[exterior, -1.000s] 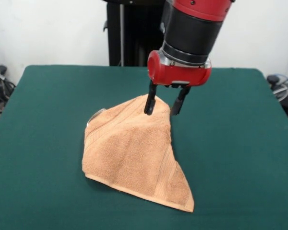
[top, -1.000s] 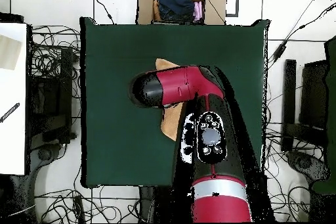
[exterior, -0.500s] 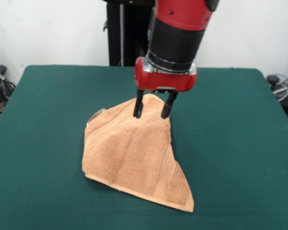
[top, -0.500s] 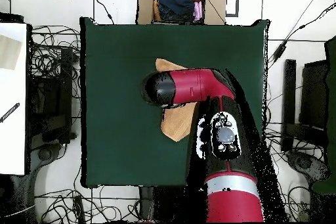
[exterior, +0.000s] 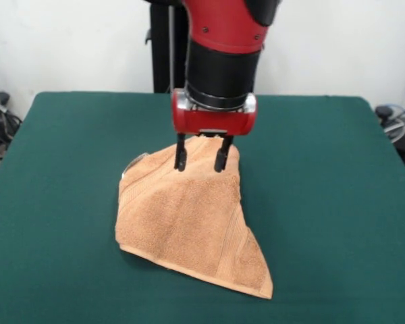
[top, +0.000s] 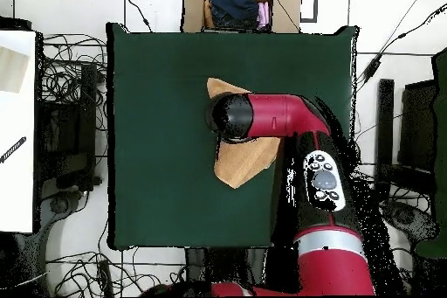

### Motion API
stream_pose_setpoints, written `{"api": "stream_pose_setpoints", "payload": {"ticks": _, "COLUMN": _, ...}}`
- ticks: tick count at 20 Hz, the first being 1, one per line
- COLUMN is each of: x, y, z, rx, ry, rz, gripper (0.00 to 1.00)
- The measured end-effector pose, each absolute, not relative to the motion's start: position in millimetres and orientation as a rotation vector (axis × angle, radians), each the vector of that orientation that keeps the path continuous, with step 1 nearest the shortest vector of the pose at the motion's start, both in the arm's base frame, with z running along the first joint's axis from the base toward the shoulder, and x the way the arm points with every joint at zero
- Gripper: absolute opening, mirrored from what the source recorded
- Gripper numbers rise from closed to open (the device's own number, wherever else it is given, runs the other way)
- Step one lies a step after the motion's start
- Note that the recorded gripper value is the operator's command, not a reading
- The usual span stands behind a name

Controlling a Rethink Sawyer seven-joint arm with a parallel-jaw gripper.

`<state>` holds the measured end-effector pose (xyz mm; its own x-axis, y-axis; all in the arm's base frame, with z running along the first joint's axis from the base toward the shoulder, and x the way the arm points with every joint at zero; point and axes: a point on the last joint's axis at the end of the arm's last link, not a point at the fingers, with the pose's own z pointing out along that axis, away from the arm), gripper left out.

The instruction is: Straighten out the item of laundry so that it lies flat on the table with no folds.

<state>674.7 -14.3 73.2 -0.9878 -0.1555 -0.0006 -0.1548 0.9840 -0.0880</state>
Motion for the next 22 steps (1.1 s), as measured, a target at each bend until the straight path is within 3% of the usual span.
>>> {"api": "stream_pose_setpoints", "payload": {"ticks": 10, "x": 681.1, "y": -41.7, "z": 73.9, "rx": -0.025, "ry": 3.132, "rz": 0.069, "gripper": 1.00}}
{"api": "stream_pose_setpoints", "payload": {"ticks": 22, "x": 683.4, "y": -18.1, "z": 67.1, "rx": -0.014, "ry": 3.129, "rz": 0.245, "gripper": 1.00}}
